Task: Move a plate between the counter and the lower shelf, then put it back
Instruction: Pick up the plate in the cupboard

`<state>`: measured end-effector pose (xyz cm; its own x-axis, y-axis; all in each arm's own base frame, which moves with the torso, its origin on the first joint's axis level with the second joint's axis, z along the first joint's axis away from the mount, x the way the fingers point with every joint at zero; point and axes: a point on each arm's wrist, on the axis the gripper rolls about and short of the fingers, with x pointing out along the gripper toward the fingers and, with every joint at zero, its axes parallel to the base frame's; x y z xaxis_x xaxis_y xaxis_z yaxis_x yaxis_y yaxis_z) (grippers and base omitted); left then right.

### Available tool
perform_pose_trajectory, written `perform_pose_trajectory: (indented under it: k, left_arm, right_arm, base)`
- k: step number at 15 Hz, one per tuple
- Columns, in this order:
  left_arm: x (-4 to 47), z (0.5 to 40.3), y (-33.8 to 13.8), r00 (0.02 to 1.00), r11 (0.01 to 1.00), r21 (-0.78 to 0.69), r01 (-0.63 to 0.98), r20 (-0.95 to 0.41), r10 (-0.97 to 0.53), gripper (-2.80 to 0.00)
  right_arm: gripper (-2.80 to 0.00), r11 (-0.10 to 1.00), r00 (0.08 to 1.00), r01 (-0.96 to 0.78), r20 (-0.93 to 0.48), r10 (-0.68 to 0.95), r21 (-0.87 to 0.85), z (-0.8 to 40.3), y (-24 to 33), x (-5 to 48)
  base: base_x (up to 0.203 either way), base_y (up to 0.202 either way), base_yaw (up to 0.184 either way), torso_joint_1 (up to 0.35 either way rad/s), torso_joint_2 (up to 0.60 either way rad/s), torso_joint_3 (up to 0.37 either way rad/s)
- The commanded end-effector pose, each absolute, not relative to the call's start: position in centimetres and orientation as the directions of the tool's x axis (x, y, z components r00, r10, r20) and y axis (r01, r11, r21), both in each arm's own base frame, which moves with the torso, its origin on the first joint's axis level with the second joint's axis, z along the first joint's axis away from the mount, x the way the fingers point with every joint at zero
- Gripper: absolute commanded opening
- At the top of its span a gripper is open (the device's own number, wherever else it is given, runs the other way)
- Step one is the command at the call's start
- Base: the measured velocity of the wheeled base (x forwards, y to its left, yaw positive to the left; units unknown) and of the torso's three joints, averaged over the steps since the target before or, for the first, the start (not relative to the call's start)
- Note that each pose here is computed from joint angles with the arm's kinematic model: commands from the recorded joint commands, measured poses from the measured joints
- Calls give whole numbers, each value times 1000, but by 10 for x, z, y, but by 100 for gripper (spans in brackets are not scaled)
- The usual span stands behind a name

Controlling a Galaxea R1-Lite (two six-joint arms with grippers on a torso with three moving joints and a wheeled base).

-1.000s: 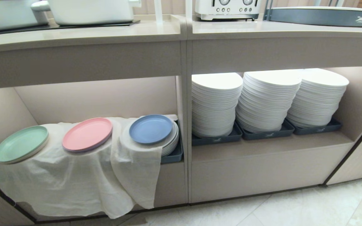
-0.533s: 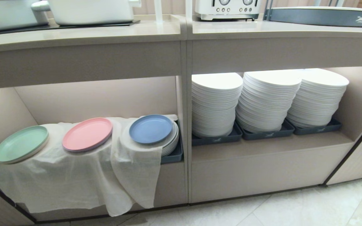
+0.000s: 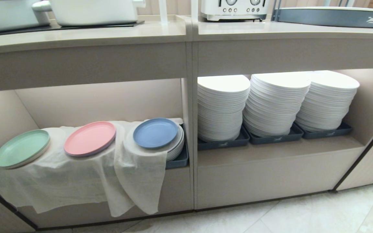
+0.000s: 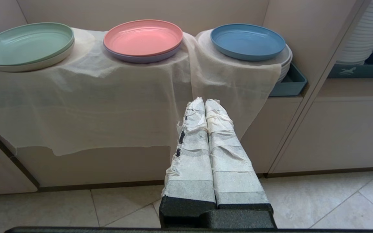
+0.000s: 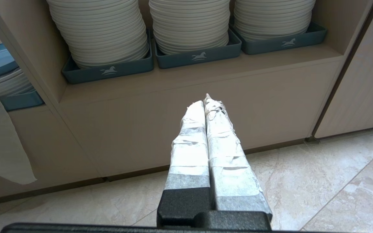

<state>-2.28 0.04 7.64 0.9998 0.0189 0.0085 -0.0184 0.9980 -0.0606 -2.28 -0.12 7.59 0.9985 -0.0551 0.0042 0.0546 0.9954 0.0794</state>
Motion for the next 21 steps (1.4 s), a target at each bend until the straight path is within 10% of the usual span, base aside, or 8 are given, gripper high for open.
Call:
perform_pose_trajectory:
  k: [1, 21]
  left_arm:
    - [-23, 76, 0, 1000, 998, -61, -19, 8, 20, -280]
    - [-23, 77, 0, 1000, 998, -61, -19, 7, 20, -280]
  right_arm:
    - [-280, 995, 998, 55, 6, -55, 80, 76, -1, -23]
    - [-280, 995, 998, 55, 6, -55, 79, 76, -1, -23]
  base:
    - [0, 0, 0, 0, 0, 0]
    - [0, 0, 0, 0, 0, 0]
